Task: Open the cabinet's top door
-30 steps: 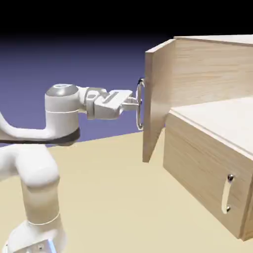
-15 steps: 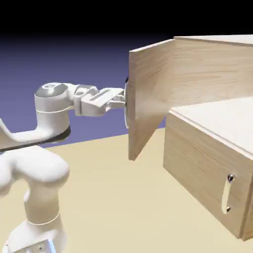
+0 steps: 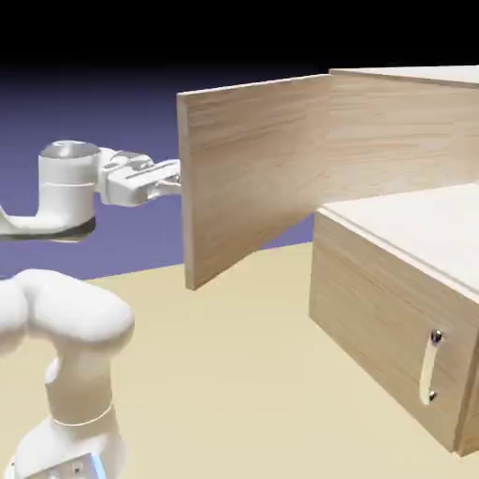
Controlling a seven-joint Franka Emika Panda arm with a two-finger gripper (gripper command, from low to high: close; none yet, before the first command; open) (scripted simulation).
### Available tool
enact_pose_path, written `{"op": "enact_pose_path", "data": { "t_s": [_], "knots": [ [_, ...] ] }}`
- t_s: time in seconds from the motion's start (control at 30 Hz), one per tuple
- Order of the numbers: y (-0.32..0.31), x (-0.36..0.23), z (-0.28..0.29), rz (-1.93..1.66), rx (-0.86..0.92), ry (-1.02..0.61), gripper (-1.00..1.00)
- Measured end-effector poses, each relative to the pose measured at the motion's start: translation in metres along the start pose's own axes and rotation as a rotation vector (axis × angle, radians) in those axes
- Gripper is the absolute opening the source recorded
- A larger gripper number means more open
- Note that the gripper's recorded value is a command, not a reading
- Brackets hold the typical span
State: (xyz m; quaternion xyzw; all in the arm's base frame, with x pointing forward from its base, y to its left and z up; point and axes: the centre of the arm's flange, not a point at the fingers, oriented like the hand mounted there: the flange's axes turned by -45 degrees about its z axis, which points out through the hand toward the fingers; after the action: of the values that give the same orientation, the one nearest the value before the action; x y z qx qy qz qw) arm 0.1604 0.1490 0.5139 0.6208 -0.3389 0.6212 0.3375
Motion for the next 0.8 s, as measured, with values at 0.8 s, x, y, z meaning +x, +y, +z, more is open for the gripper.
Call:
{"op": "enact_pose_path", "data": {
  "t_s": [0.8],
  "knots": [
    [-0.1, 0.0, -0.181, 0.0, -0.416, -0.002, -1.0]
  ]
}}
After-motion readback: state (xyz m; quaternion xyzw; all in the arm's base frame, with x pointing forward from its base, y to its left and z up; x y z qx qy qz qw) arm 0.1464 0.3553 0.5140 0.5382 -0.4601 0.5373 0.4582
